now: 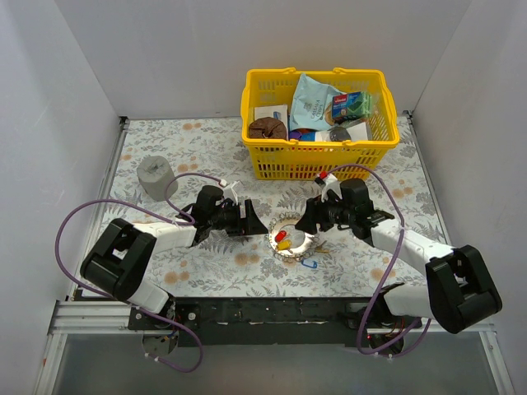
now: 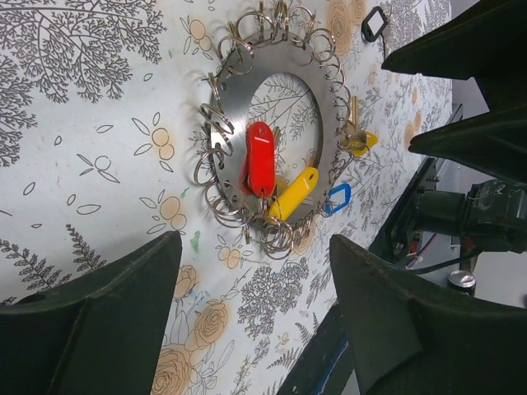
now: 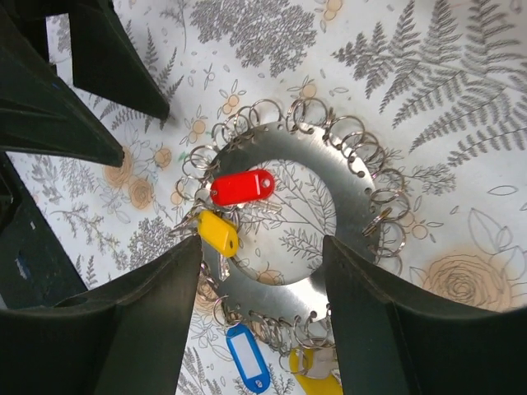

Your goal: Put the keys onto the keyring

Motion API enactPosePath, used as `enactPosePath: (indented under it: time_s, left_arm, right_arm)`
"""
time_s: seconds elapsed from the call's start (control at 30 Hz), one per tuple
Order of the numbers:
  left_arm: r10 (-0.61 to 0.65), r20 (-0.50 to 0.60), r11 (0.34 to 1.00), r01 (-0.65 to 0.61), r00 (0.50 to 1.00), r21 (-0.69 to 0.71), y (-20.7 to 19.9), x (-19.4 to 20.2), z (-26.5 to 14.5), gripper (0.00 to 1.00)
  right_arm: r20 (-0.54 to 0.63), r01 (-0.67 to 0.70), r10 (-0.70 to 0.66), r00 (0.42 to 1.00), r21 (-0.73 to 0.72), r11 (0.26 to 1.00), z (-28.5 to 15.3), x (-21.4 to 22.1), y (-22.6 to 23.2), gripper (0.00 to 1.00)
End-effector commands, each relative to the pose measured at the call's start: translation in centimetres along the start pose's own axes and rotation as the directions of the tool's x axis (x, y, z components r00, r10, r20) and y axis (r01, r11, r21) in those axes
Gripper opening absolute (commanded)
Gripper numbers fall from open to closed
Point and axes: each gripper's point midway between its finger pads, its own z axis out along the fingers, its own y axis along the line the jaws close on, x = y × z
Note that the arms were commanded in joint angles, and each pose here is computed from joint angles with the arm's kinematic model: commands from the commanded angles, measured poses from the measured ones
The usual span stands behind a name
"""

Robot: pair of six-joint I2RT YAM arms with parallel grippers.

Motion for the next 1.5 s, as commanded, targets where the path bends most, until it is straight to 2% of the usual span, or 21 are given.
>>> enactPosePath:
  time_s: [0.0,0.2,0.43,0.93,1.47]
  left_arm:
    - [0.03,0.01,0.999,-0.03,0.999,0.021,-0.5,-0.9,0.2,0.71]
    - [0.035,-0.009,0.999,-0.034,0.999,0.02,-0.3,-1.4,1.0,0.65]
    - [0.018,-0.036,1.0,-0.018,0.999,0.012,0.2,-1.1,1.9,0.65]
    - [-0.007,-0.087,1.0,0.005,0.996,-0.014,1.0,0.0,3.8,0.52]
    - [-0.017,-0.09,1.0,0.015,0.996,-0.016,1.4,1.0,3.3,0.35]
  right_arm:
    - [0.055,0.008,-0.012,0.998,0.087,0.996,-0.6,-2.1,-1.0,0.68]
    - [0.035,-0.058,0.052,0.998,0.171,0.984,-0.9,-0.9,-2.8,0.68]
    - [0.003,-0.094,0.096,0.995,0.218,0.971,-1.2,0.5,-3.9,0.68]
    - [-0.079,-0.158,0.175,0.981,0.185,0.97,-0.3,4.1,-3.8,0.68]
    - [-0.026,-0.208,0.217,0.976,0.199,0.958,-0.2,4.2,-4.2,0.69]
